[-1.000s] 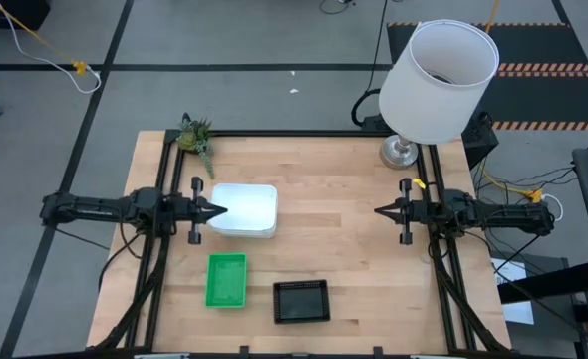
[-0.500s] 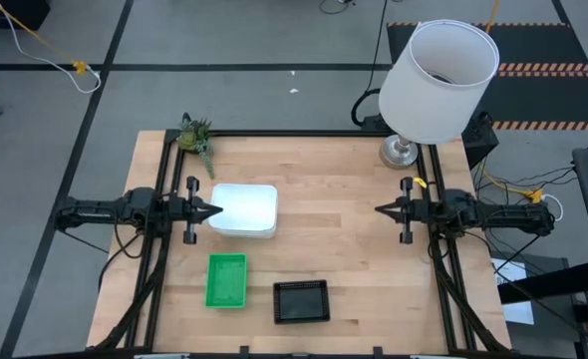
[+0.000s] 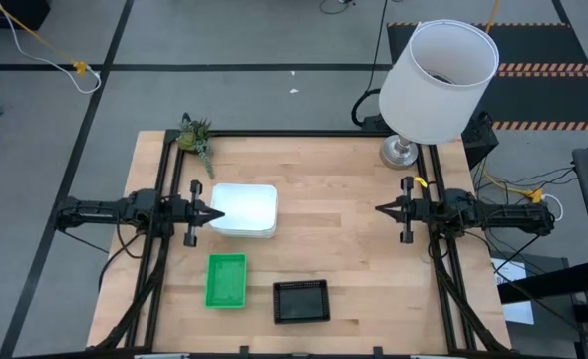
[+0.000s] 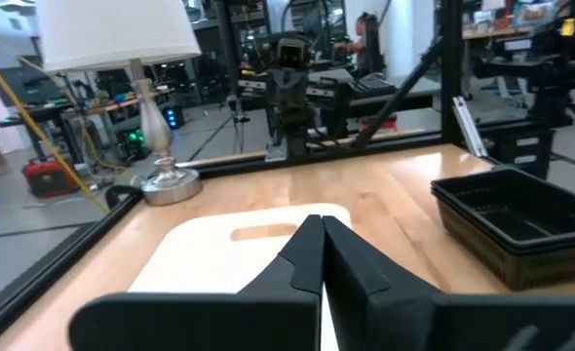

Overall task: Stack baskets by color
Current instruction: Return to Home Position

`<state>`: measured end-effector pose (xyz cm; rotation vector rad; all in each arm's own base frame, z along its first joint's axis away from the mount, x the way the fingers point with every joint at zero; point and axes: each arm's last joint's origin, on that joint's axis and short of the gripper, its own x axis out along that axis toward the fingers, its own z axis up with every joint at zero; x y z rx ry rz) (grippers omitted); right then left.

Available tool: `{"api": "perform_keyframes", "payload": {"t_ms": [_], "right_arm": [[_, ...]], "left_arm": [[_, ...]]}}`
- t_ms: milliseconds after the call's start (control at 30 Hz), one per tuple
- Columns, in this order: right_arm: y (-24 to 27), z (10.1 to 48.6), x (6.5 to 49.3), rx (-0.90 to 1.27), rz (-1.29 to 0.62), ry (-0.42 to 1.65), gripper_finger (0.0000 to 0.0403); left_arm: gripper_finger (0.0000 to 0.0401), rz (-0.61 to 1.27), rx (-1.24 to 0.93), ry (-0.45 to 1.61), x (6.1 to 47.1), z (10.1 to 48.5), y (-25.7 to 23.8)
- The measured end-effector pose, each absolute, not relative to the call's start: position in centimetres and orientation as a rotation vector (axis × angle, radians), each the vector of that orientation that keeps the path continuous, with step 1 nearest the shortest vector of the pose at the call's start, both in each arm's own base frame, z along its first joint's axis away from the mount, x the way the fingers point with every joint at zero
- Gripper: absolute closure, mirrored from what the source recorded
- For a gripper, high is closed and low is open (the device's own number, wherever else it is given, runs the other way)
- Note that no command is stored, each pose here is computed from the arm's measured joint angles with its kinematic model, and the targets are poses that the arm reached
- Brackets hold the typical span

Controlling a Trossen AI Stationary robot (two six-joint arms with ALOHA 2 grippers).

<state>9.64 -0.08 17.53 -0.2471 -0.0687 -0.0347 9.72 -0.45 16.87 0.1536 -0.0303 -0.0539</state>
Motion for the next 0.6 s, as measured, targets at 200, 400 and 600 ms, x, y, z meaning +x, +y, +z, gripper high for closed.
{"api": "perform_keyframes", "payload": {"t_ms": [200, 400, 600], "right_arm": [[-0.08, 17.55, 9.64, -0.247, -0.035, -0.071, 0.0403], [-0.07, 17.55, 9.64, -0.247, -0.034, -0.071, 0.0403], [-0.07, 17.55, 9.64, -0.247, -0.034, -0.071, 0.0403]], "left_arm": [[0.0398, -0.064, 0.160, -0.030, 9.71, 16.86, -0.47], [0.0391, -0.062, 0.227, -0.031, 9.72, 16.84, -0.45], [0.0383, -0.062, 0.227, -0.031, 9.72, 16.84, -0.45]]}}
